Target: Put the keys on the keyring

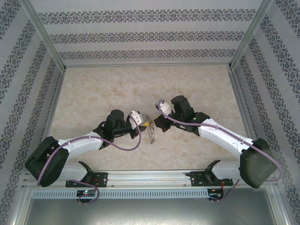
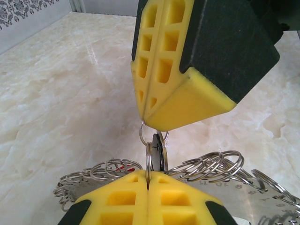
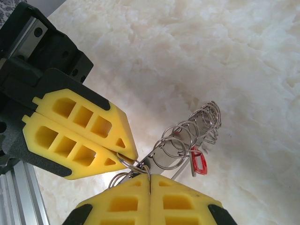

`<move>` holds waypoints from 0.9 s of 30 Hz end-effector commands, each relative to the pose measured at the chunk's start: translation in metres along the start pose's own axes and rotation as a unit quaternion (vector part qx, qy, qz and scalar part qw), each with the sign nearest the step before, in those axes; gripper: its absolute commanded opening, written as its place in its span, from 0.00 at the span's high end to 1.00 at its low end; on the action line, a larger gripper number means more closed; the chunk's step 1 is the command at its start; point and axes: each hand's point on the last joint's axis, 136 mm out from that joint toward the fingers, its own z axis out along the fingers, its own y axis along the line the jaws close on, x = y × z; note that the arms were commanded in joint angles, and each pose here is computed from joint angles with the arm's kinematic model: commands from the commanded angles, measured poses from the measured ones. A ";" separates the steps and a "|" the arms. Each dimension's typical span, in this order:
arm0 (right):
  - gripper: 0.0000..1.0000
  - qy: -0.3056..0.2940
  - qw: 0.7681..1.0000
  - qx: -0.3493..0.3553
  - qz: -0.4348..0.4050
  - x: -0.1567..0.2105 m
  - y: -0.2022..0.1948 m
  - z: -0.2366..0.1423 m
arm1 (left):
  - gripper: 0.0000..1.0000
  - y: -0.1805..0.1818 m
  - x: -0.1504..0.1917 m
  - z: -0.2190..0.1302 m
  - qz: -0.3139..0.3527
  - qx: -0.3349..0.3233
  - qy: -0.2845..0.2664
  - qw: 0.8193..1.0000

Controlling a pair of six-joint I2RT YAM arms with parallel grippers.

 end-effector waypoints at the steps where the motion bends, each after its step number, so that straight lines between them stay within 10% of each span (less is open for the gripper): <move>1: 1.00 -0.012 0.999 0.026 0.014 -0.004 -0.016 -0.004 | 1.00 -0.001 -0.004 -0.003 0.005 -0.004 -0.011 1.000; 27: 1.00 -0.011 0.999 0.027 0.030 0.000 -0.023 -0.005 | 1.00 -0.001 -0.001 -0.004 0.004 -0.010 -0.010 1.000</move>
